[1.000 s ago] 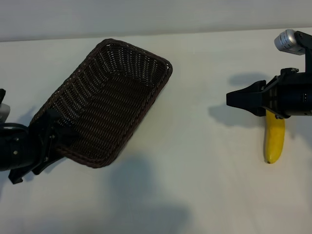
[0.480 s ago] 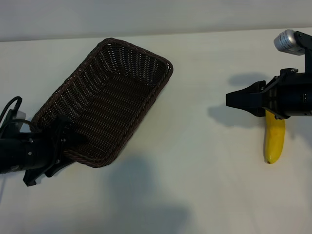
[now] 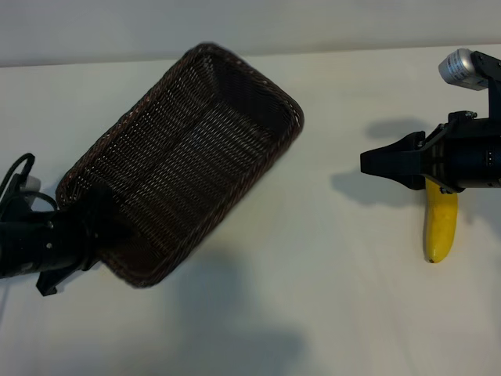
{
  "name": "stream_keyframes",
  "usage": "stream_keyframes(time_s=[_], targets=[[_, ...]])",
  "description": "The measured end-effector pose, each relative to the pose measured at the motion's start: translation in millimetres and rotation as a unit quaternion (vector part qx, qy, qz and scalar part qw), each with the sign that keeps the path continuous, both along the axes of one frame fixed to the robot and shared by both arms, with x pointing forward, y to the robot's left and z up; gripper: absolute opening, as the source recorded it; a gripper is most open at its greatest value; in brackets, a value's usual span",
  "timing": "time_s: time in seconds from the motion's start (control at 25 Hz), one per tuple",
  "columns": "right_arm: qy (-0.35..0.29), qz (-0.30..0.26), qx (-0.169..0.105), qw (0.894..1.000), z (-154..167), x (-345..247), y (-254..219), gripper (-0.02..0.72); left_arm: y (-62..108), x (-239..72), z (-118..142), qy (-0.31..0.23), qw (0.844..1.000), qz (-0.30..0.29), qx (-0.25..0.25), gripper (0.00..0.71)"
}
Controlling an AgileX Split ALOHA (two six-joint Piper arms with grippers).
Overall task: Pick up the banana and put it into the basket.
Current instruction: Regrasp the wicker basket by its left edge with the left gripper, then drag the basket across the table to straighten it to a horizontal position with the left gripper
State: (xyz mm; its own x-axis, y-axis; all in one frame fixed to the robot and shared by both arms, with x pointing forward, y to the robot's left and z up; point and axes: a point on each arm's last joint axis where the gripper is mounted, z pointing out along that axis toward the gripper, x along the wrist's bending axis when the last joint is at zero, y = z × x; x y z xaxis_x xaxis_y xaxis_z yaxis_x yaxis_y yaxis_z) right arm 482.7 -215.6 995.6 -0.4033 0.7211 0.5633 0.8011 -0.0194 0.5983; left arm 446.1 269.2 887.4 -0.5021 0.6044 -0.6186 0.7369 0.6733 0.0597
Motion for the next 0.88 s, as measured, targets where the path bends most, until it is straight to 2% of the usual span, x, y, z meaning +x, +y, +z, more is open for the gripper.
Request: stream_keyframes(time_s=[0.24, 0.36, 0.64, 0.88], targets=[[0.000, 0.000, 0.000, 1.000, 0, 0, 0, 0.513, 1.6, 1, 0, 0.000, 1.000, 0.005, 0.008, 0.154], [0.000, 0.000, 0.000, 1.000, 0, 0, 0, 0.513, 1.0, 7, 3, -0.017, 1.000, -0.010, 0.011, 0.154], [-0.001, -0.001, -0.001, 1.000, 0, 0, 0, 0.513, -4.8, 33, 25, -0.099, 0.991, -0.091, 0.013, 0.154], [-0.003, -0.013, -0.001, 1.000, 0, 2, -1, 0.513, -3.8, 54, 42, -0.119, 0.978, -0.161, 0.052, 0.154]])
